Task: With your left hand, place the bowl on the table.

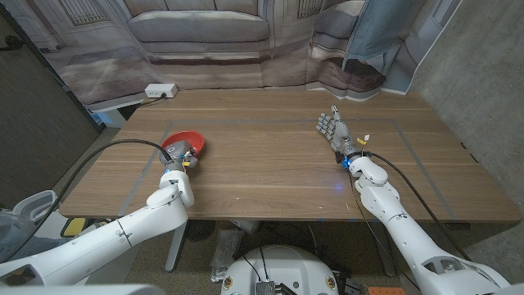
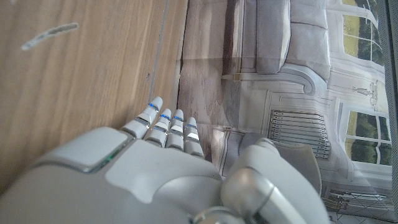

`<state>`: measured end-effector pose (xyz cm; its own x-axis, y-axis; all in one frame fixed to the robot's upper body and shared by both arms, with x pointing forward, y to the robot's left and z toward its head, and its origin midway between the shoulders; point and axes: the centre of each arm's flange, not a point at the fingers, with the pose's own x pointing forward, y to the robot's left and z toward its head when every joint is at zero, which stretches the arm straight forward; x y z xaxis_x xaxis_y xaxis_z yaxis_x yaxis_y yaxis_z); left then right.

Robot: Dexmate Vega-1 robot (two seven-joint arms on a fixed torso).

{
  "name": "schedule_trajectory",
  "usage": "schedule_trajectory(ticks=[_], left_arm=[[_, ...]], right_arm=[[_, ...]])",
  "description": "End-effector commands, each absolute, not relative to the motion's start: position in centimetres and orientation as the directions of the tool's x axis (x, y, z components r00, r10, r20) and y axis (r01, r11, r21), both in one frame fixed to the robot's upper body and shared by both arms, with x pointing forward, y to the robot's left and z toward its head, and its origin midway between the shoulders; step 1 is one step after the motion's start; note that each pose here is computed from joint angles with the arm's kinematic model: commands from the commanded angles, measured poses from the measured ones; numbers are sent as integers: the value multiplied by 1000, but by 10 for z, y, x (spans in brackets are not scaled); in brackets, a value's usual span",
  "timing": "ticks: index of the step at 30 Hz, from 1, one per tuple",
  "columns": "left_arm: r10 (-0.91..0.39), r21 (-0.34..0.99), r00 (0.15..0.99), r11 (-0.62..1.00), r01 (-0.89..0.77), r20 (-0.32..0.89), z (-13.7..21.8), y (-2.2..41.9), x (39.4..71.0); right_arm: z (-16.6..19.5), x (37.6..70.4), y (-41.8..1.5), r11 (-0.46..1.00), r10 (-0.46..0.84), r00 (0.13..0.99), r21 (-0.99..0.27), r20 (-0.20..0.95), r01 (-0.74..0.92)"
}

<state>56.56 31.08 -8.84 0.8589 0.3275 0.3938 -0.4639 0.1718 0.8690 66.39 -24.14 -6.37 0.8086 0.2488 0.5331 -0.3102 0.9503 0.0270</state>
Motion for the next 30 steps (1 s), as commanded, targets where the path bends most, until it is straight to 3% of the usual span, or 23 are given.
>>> schedule_trajectory(ticks=[1, 30], left_arm=[[331, 865, 854, 170, -472, 401, -86, 310, 562], [361, 859, 826, 114, -499, 432, -62, 306, 548]], right_arm=[[-63, 665, -240, 947, 252, 804, 33, 539, -319], [-65, 658, -245, 946, 249, 799, 39, 548, -322]])
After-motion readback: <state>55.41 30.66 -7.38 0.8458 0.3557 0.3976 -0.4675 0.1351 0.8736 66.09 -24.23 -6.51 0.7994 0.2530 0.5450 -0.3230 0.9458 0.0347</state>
